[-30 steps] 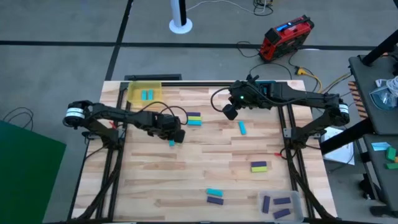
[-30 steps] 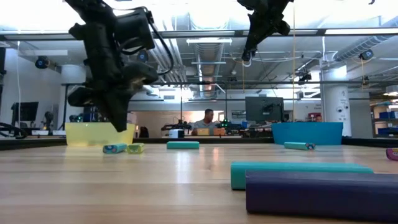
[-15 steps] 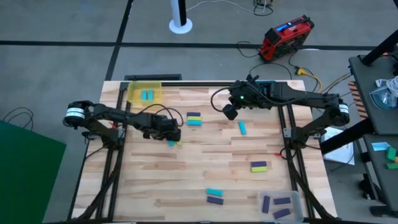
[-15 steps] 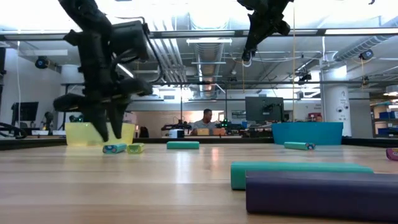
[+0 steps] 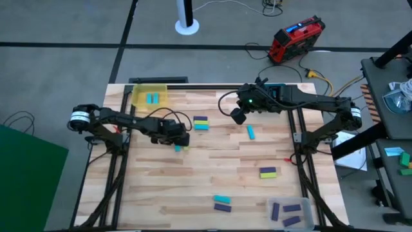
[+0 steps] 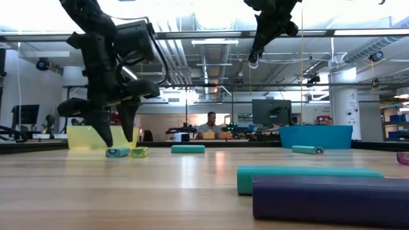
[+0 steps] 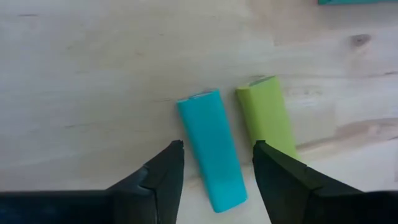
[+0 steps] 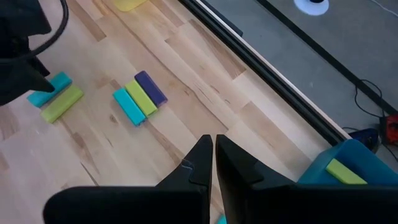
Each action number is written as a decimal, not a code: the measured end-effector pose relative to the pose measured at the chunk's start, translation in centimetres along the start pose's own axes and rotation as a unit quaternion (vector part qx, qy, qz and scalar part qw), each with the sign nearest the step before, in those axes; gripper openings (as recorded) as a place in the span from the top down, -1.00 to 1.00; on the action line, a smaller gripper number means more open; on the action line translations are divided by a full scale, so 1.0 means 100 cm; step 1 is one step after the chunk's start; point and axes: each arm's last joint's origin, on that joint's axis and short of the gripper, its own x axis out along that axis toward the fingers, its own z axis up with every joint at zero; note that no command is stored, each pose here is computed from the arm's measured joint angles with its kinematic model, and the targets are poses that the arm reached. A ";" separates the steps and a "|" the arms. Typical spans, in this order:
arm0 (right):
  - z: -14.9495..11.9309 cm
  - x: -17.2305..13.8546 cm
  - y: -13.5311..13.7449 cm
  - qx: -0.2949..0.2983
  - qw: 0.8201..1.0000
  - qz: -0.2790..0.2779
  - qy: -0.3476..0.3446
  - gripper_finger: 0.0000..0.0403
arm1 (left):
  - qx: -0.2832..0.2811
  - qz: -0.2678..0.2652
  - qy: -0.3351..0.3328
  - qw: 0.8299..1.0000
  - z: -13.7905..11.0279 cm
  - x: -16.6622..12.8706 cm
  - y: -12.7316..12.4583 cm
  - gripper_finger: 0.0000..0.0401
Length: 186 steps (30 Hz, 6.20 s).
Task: Sort blocks
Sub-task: Put the light blue block into the yellow bin, then put the blue block into the transparent bin
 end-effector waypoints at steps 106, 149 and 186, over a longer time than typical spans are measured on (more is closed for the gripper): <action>-0.019 0.011 0.008 0.055 0.992 0.081 0.079 0.94 | 0.218 0.065 -0.093 0.969 0.147 -0.150 -0.002 0.15; 0.013 0.198 0.058 -0.107 0.988 0.100 -0.042 0.94 | 0.157 -0.068 -0.251 0.953 0.084 -0.217 0.021 0.15; -0.011 0.282 0.024 -0.247 0.952 0.169 0.056 0.06 | 0.178 -0.032 -0.239 0.954 0.079 -0.223 0.031 0.15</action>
